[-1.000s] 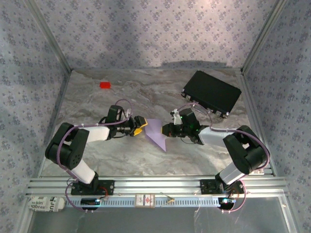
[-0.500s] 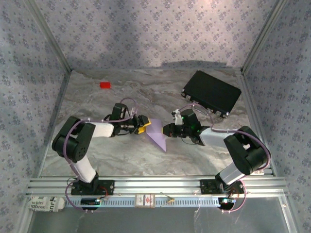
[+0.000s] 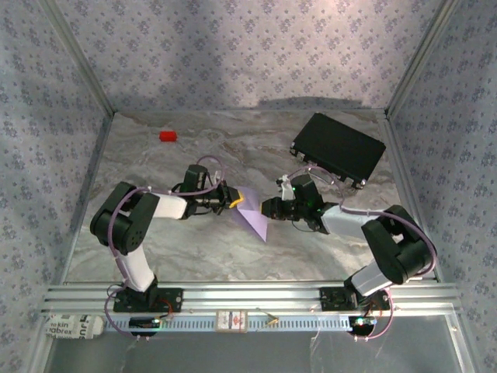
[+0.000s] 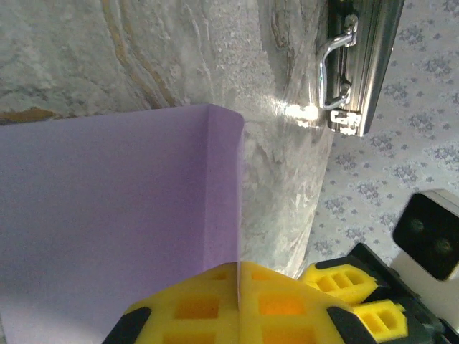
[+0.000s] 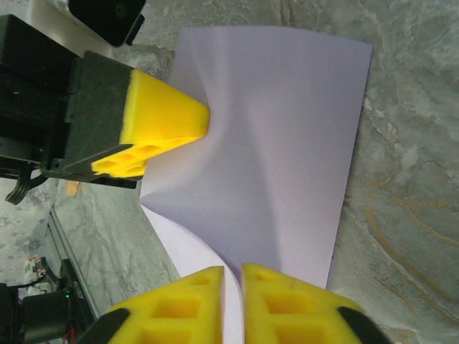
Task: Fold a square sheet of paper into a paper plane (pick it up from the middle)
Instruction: Fourth fold the wing at the center of the table.
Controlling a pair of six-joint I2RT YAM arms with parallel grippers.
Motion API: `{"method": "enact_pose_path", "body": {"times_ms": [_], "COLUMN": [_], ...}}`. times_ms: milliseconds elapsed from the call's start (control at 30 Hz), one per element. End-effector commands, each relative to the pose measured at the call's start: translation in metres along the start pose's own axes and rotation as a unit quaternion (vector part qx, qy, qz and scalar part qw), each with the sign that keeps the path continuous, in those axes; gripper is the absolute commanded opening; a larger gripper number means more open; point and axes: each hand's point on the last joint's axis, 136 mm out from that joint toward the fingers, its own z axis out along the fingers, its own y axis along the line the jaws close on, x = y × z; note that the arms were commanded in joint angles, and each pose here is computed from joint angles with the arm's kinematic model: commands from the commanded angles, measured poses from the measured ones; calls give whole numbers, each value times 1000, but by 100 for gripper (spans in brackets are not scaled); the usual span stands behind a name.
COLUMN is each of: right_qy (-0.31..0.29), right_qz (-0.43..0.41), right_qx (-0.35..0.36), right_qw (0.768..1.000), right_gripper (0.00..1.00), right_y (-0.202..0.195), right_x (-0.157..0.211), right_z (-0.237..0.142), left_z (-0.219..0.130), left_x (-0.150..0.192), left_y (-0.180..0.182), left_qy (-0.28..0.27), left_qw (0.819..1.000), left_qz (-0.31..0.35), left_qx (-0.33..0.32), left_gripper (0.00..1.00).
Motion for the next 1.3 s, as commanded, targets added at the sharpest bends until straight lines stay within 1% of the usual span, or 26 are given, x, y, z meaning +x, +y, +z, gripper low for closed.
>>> {"method": "enact_pose_path", "body": {"times_ms": [0,33,167,200,300,400,533,600,633,700,767,933,1000,1067,1167,1200,1267], "right_qy": [-7,-10,-20,-24,-30,-40,-61,-73,-82,-99,-108,-90,-88,-103,-113,-112,-102], "right_qz": [-7,-7,-32,-38,-54,-72,-96,-111,-117,-130,-142,-185,-226,-274,-328,-341,-365], "right_qx": [31,39,85,94,123,138,139,141,147,147,140,136,143,159,194,201,210], "right_qw": [999,999,996,995,990,987,984,981,979,976,974,969,959,943,917,911,901], "right_gripper": [21,27,42,45,49,50,50,51,51,51,53,50,49,49,50,50,50], "right_y": [-5,-5,-12,-12,-17,-16,-9,-4,-2,2,8,13,18,23,26,27,26], "right_x": [-1,-1,-1,-1,0,1,0,-3,-4,-7,-7,7,15,22,32,36,46], "right_z": [-11,-14,-30,-35,-46,-58,-71,-77,-82,-88,-93,-86,-81,-77,-73,-71,-63], "left_z": [-4,-5,-5,-5,-9,-14,-25,-29,-28,-25,-18,-1,2,3,0,-1,-2], "left_x": [-3,-3,3,4,8,12,14,15,16,19,21,26,27,28,25,24,23], "left_y": [-2,-2,-1,-1,4,7,6,2,-1,-2,-8,-15,-16,-16,-15,-15,-15], "left_qy": [-38,-47,-65,-73,-93,-106,-123,-124,-118,-102,-86,-46,-35,-33,-39,-40,-39], "left_qw": [999,999,998,997,995,993,991,991,991,993,995,998,998,998,998,998,998], "left_qz": [7,8,12,13,11,12,19,32,41,48,53,49,50,48,47,46,46], "left_qx": [3,1,-12,-15,-29,-41,-43,-42,-42,-44,-27,14,23,26,26,25,26], "left_gripper": [0,0,0,0,0,0,1,7,10,14,19,29,31,31,28,25,23]}}
